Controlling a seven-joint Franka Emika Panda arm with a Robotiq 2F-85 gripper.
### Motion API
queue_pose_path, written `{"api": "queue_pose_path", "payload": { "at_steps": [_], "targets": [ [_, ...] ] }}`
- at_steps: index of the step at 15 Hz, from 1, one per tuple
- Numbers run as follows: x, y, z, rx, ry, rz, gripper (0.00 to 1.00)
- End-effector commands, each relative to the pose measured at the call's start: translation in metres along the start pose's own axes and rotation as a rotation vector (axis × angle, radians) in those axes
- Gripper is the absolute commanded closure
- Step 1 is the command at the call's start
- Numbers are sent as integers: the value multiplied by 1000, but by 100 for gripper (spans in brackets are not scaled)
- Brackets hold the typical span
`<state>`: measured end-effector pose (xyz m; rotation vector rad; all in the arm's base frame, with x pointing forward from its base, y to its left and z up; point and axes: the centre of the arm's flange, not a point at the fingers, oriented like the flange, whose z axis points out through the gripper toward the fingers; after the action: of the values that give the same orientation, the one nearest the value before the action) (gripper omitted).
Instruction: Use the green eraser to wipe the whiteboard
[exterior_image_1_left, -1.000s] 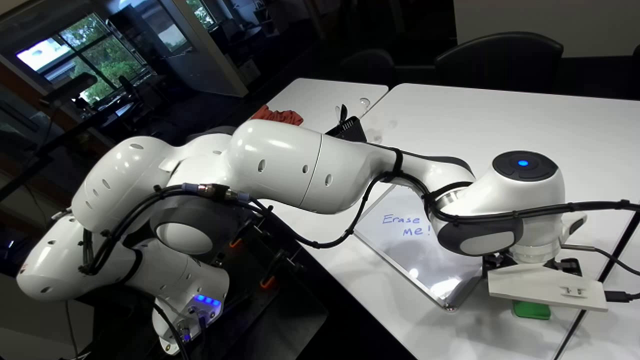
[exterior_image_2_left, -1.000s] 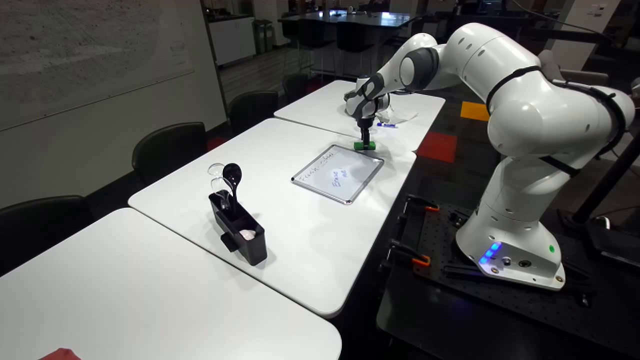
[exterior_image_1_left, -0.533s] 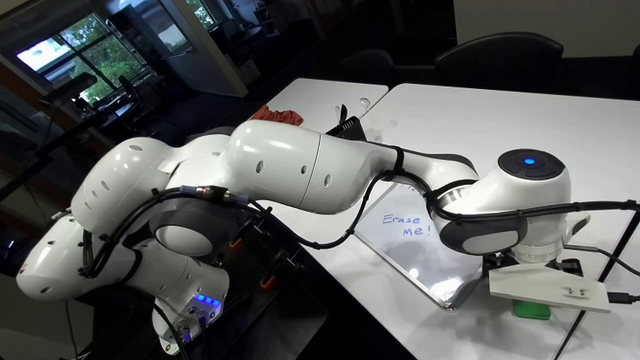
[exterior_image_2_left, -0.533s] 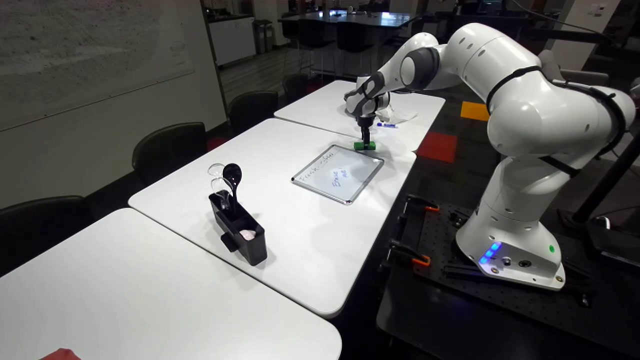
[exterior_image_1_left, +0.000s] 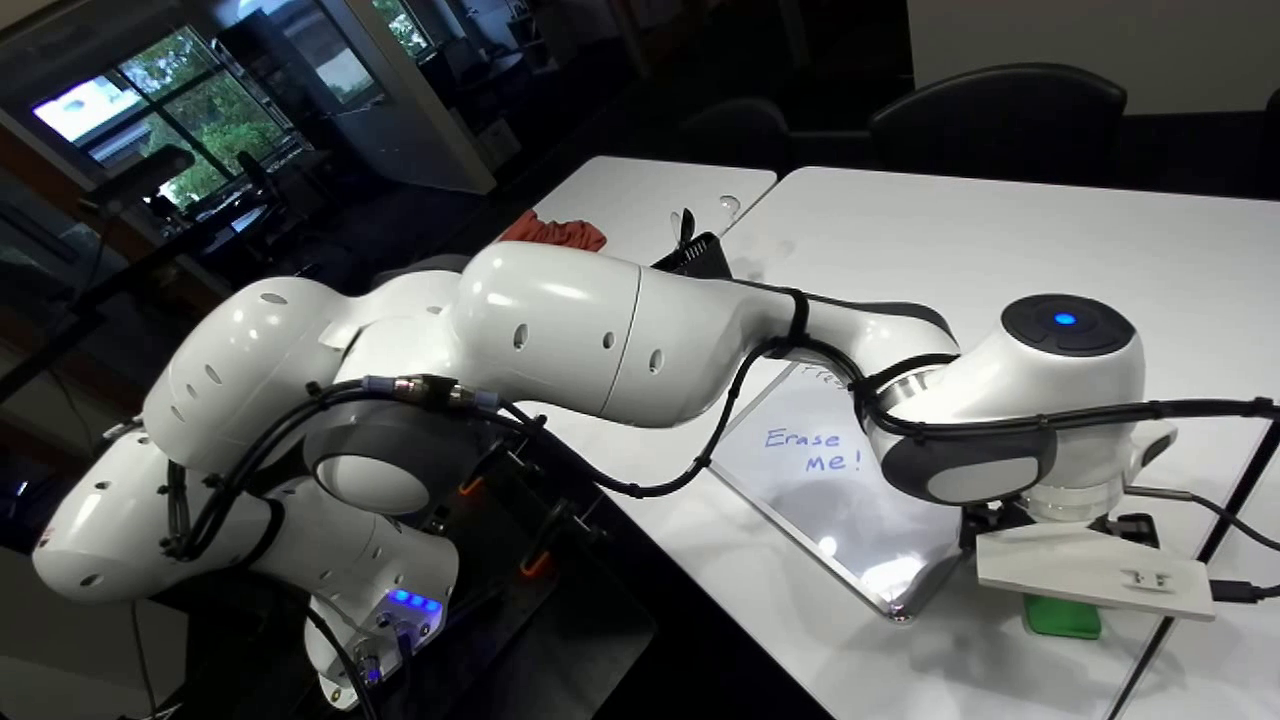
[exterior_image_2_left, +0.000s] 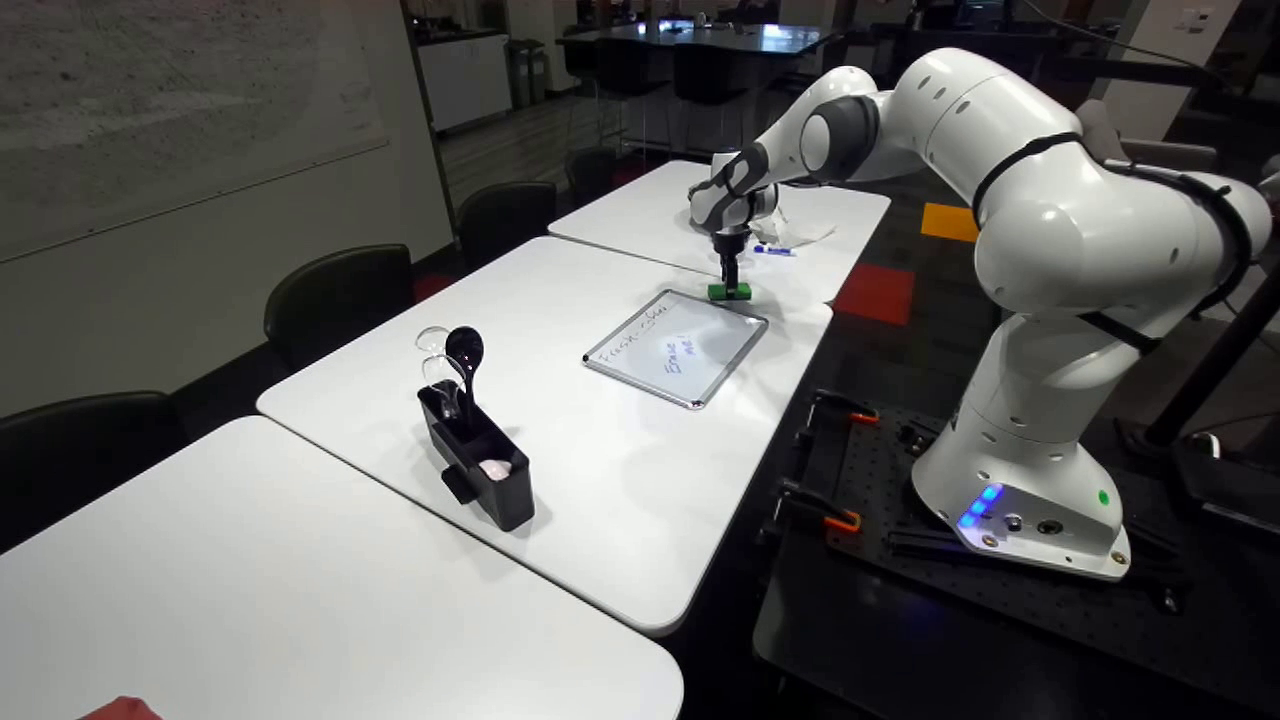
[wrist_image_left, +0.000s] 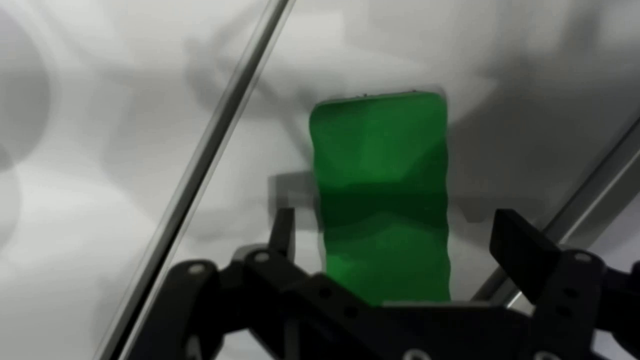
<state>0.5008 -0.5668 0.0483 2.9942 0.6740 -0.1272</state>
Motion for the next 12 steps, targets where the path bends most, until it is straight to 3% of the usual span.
{"api": "queue_pose_path", "payload": {
  "at_steps": [1,3,4,5,10,12],
  "targets": [
    [6,11,3,19,8,11,0],
    [7,11,4,18,7,11,0],
    [7,12,5,18,9,13,25],
    [7,12,4,18,10,13,26],
    [7,13,1,10,13,12,66],
    [5,10,-4,4,16,8,67]
  ]
}}
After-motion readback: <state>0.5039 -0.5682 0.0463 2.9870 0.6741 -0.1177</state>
